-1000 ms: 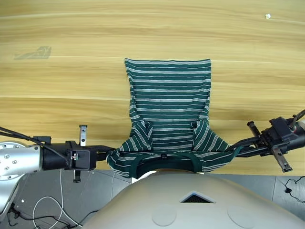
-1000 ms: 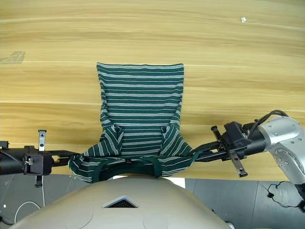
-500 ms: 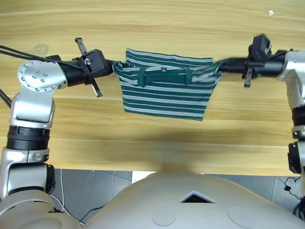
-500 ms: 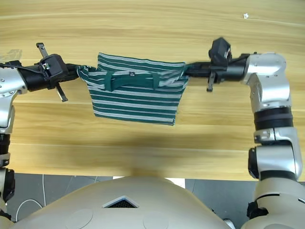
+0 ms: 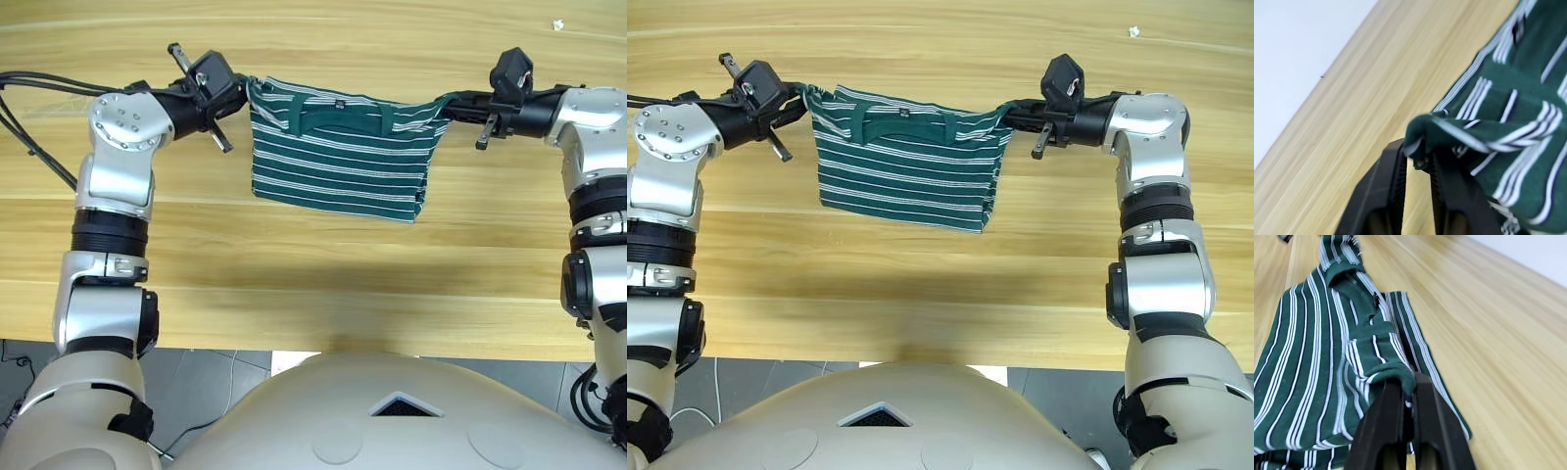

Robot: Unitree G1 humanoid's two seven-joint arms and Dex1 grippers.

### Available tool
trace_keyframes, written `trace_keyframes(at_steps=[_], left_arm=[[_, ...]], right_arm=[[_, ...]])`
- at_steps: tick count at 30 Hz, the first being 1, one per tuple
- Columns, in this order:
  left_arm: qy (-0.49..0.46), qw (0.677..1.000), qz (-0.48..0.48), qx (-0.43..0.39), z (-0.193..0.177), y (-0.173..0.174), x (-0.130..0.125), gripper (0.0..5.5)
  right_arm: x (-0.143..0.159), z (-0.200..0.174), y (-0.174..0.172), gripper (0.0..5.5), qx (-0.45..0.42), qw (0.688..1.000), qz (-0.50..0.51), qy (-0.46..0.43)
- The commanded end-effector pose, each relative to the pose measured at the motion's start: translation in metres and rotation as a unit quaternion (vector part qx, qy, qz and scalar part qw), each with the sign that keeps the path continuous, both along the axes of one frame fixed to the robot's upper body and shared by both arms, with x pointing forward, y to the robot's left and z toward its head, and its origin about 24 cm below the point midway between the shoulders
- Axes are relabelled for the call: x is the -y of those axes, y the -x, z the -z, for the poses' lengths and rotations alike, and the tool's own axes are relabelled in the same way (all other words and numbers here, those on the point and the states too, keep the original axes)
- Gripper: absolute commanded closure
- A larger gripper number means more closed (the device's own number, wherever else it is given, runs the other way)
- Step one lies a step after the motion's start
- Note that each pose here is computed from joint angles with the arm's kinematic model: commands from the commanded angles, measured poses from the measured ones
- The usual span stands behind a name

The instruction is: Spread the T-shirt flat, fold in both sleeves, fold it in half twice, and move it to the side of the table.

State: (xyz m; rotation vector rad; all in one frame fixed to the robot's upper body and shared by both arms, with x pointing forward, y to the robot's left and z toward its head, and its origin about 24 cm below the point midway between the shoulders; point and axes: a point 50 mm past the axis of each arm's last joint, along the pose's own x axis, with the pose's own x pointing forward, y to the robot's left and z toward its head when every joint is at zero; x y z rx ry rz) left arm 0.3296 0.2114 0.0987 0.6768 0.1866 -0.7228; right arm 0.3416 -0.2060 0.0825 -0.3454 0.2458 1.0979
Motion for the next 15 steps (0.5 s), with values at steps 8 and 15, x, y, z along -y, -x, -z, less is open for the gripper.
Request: trace_keyframes(at_steps=[8, 15], left_arm=[[0.013, 0.990, -0.136, 0.033, 0.000, -0.020, -0.020, 2.91], [0.055, 0.985, -0.157, 0.039, 0.013, -0.010, -0.024, 1.68]], right_arm=[[0.012, 0.014, -0.006, 4.57, 0.007, 0.995, 0.092, 0.046], [0.023, 0.018, -0.018, 3.23, 0.097, 0.962, 0.220, 0.126]])
